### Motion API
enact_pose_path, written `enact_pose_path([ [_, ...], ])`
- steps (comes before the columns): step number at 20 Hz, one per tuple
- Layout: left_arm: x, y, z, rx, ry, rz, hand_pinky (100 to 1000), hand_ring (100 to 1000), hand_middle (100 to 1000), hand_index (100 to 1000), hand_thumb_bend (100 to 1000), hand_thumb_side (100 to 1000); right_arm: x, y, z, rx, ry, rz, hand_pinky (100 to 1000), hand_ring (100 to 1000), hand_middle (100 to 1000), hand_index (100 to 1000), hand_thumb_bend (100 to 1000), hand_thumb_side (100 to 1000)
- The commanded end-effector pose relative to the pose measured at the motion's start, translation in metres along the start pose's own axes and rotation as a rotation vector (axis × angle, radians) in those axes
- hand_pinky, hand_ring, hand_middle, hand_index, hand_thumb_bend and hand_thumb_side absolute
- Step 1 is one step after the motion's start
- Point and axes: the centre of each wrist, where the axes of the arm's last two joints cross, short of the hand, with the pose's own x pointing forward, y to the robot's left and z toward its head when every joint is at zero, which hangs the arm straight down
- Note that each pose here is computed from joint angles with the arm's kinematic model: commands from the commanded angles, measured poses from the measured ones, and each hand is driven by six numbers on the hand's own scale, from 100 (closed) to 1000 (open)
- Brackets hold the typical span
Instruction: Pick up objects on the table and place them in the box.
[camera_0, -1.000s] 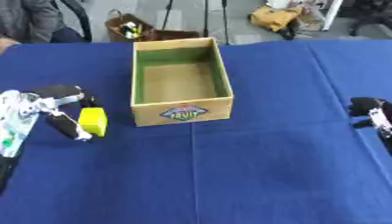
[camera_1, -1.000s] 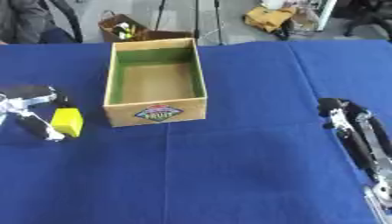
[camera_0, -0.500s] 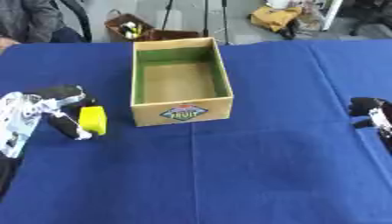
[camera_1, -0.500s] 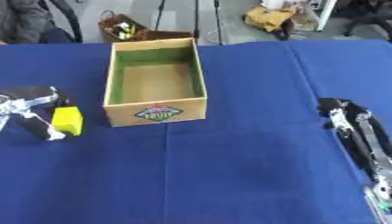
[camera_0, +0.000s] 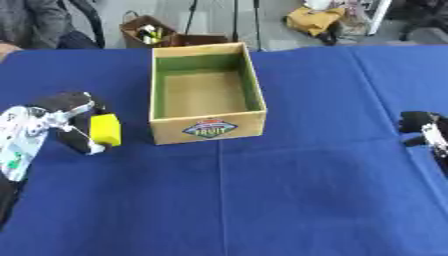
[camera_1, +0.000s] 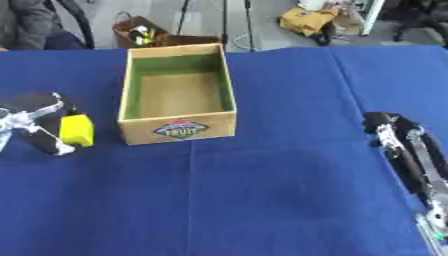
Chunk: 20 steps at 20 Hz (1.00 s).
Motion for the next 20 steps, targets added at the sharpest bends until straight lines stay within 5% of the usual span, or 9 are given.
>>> enact_pose_path([
  [1,-0.004,0.016,0.005,0.036,0.016,-0.026,335,291,247,398,100,200,0.004,-0.008,-0.003,-0.01,-0.02,0.015,613,722,669,786,100,988],
  [17,-0.004,0.016,0.005,0.036,0.017,-0.025,335,291,247,398,100,200,0.004,-0.008,-0.003,-0.011,-0.02,0.015,613,722,669,786,100,988],
  [20,0.011,0.04,0.005,0.117,-0.056,-0.068,360,307,256,408,100,245,0.003,0.0,-0.002,0.029,-0.015,0.006,613,722,670,786,100,987],
])
